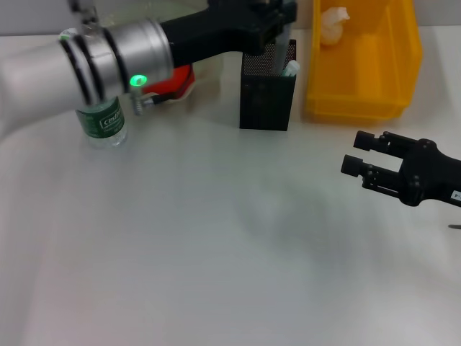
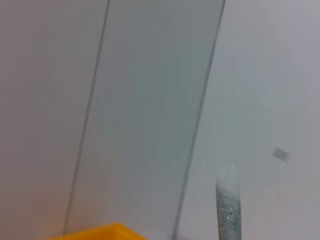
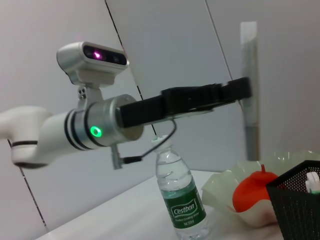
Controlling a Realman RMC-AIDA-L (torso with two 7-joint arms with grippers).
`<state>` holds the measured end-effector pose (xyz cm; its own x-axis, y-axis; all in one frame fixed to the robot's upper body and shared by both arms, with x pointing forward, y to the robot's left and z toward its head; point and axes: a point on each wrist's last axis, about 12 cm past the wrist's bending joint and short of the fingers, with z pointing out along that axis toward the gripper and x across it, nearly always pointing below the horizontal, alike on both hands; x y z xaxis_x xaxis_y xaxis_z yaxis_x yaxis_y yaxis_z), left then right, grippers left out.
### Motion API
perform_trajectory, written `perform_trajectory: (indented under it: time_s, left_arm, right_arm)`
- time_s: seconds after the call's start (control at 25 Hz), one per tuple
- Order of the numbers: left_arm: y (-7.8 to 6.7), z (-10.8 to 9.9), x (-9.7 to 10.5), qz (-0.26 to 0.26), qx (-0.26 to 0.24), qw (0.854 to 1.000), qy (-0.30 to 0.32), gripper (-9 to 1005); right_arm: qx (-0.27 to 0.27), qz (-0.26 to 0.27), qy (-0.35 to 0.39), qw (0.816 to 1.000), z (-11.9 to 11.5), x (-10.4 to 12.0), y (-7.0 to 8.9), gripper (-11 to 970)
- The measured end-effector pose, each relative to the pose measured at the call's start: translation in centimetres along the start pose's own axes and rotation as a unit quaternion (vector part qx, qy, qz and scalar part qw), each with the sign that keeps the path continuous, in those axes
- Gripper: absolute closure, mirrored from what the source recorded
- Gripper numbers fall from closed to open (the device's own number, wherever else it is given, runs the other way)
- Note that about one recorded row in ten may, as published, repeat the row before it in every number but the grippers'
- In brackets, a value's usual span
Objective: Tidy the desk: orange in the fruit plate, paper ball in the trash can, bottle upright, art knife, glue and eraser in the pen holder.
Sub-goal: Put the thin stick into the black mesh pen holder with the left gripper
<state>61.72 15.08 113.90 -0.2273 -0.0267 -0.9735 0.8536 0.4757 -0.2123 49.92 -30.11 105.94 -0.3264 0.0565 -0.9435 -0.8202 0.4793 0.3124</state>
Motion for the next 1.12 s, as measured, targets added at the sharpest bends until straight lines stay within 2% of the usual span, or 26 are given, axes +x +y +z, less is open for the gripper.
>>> perform_trajectory:
  time_s: [0.12, 0.24, 0.32, 0.44, 0.52, 0.92, 1.12]
  left_arm:
    - [0.1, 1.5, 0.9, 0.028, -0.041, 0.998, -0.042, 859]
    - [0.1, 2.0, 1.2, 0.044, -0.064, 0.995, -0.055, 860]
    - [-0.1, 2.7, 1.5, 0.071, -0.086, 0.992, -0.055, 860]
    - [-0.1, 2.8, 1.6, 0.076, -0.089, 0.992, -0.052, 861]
    - [-0.1, 3.4, 1.8, 0.086, -0.109, 0.989, -0.042, 861]
    - [0.3, 3.2, 2.1, 0.084, -0.121, 0.988, -0.036, 863]
    - [0.3, 3.1, 2.2, 0.082, -0.122, 0.988, -0.037, 739]
  right_arm:
    - [-0.001, -0.002, 0.000, 1.000, 0.1, -0.1, -0.1, 320]
    - [-0.002, -0.004, 0.000, 1.000, 0.1, -0.2, -0.1, 320]
    - [-0.002, -0.005, 0.000, 1.000, 0.2, -0.3, -0.1, 320]
    - [-0.003, -0.005, 0.000, 1.000, 0.2, -0.3, -0.1, 320]
    - [-0.004, -0.006, -0.001, 1.000, 0.3, -0.3, -0.1, 319]
    - [-0.006, -0.007, -0.002, 1.000, 0.5, -0.5, -0.1, 319]
    - [-0.007, -0.008, -0.002, 1.000, 0.6, -0.5, -0.1, 319]
